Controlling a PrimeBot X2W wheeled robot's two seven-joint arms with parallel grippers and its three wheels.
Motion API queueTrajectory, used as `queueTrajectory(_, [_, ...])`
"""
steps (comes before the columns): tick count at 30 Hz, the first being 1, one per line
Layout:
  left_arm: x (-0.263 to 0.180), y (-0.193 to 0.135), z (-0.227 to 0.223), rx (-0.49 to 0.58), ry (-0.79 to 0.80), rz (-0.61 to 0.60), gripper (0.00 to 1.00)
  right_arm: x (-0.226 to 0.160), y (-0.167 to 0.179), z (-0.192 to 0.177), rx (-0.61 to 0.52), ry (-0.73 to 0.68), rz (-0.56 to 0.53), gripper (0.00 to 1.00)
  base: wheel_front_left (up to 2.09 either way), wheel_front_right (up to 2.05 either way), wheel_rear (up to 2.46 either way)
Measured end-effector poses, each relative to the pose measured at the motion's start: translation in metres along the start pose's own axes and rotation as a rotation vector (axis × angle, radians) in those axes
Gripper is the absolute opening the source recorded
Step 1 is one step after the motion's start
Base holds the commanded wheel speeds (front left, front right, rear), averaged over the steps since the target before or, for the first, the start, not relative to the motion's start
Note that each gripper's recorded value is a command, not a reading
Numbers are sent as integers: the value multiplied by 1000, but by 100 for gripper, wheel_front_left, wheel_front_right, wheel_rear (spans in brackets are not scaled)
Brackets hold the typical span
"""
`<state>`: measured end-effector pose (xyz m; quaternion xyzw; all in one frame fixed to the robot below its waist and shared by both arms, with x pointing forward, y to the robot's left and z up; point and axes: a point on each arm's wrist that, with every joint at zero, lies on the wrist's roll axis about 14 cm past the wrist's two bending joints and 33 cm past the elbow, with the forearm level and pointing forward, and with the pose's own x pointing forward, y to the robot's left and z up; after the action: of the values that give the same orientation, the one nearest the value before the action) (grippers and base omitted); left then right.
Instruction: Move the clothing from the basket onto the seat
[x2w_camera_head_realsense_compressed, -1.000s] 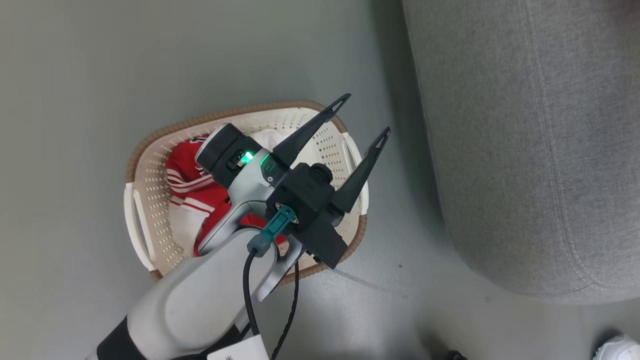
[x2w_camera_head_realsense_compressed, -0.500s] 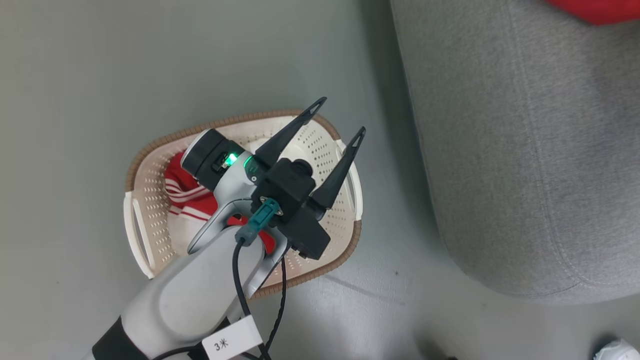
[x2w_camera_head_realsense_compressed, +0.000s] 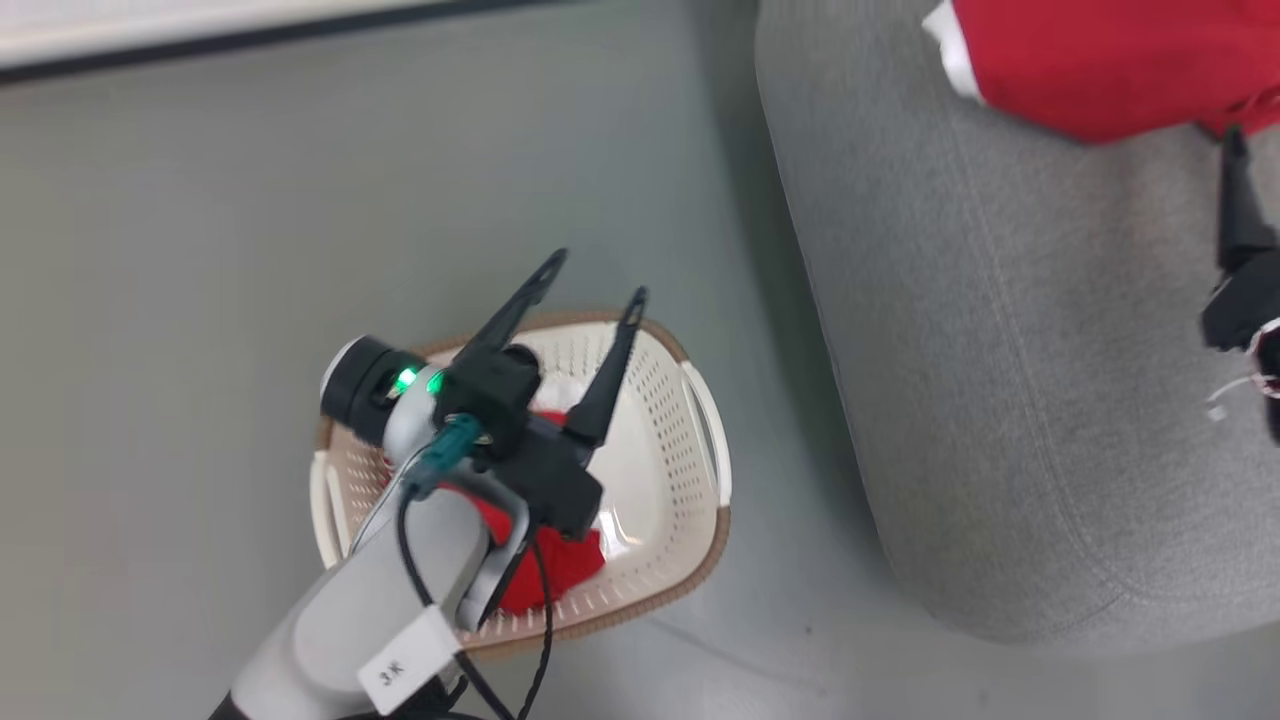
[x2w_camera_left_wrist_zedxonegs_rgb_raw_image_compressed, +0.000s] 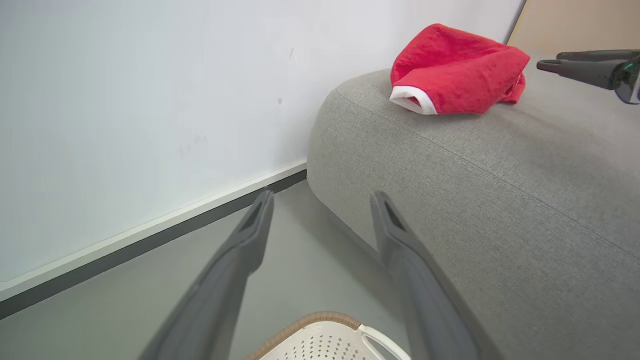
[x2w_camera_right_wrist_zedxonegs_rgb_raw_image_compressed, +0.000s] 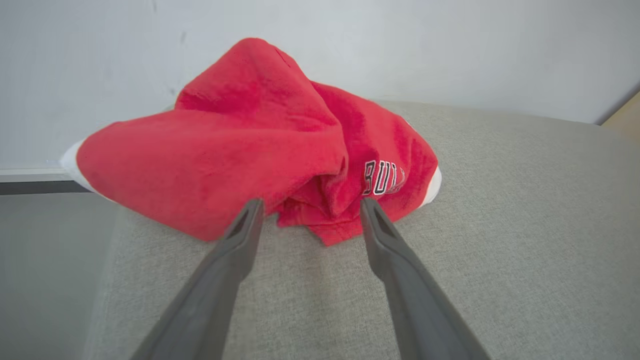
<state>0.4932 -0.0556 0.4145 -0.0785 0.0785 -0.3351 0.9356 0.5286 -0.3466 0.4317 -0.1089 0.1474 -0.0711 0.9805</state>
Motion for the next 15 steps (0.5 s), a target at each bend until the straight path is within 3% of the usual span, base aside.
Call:
queueTrajectory(7, [-29, 25, 18, 3, -10, 122, 100, -17, 36, 34, 84, -104, 68, 100, 0, 0, 0])
queueTrajectory(15, [-88, 64, 22, -27, 4, 318, 100, -49, 96, 49, 220, -157, 164, 100, 0, 0, 0])
